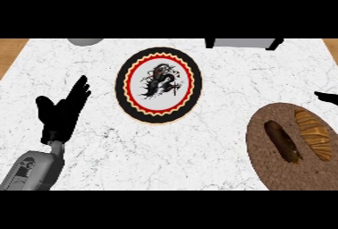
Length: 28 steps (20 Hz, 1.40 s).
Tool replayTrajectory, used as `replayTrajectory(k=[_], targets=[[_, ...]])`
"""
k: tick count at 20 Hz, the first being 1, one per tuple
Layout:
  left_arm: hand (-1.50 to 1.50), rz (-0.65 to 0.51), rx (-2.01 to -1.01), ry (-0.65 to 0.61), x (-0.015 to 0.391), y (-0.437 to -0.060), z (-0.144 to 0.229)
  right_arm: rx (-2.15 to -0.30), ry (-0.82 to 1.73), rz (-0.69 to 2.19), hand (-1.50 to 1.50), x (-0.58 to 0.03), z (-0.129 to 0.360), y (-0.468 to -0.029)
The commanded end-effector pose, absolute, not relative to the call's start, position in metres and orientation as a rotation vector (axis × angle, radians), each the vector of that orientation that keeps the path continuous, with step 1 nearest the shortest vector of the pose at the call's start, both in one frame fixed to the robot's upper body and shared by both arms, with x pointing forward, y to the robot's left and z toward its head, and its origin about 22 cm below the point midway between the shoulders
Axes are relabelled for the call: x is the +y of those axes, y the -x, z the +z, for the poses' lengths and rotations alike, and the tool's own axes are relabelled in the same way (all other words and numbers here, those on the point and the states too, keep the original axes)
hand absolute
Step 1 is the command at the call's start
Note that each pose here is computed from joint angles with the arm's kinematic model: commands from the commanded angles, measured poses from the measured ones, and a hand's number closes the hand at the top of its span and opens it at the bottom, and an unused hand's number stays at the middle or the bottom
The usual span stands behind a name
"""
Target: Pick the croissant from the placemat and place it in the plate
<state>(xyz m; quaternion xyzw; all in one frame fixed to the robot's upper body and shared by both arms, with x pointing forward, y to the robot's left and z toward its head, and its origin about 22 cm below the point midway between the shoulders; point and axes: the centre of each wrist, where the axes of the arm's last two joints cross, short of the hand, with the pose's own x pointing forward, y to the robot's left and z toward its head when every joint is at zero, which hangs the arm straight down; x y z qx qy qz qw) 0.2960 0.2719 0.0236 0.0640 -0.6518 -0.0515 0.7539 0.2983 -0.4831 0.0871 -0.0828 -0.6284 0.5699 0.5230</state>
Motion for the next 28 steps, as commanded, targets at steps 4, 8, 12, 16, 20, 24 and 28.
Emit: replayTrajectory(k=[4,8,12,16,20,24,28], targets=[[0.00,-0.112,-1.410,-0.143,0.271,-0.289,0.017,-1.470,0.071,1.512,-1.50,-0.468,0.069,-0.323],[0.00,-0.116,-1.418,-0.131,0.275,-0.293,0.034,-1.421,0.068,1.570,-1.50,-0.460,0.070,-0.338],[0.00,-0.108,-1.416,-0.158,0.275,-0.282,0.015,-1.384,0.048,1.602,-1.50,-0.466,0.064,-0.334],[0.00,-0.091,-1.413,-0.161,0.276,-0.293,0.033,-1.374,0.089,1.631,-1.50,-0.444,0.058,-0.345],[0.00,-0.103,-1.424,-0.157,0.292,-0.290,0.037,-1.356,0.103,1.639,-1.50,-0.443,0.058,-0.355],[0.00,-0.102,-1.393,-0.158,0.291,-0.284,0.022,-1.352,0.124,1.670,-1.50,-0.453,0.026,-0.334],[0.00,-0.095,-1.397,-0.137,0.271,-0.291,0.025,-1.308,0.099,1.731,-1.50,-0.423,0.016,-0.349]])
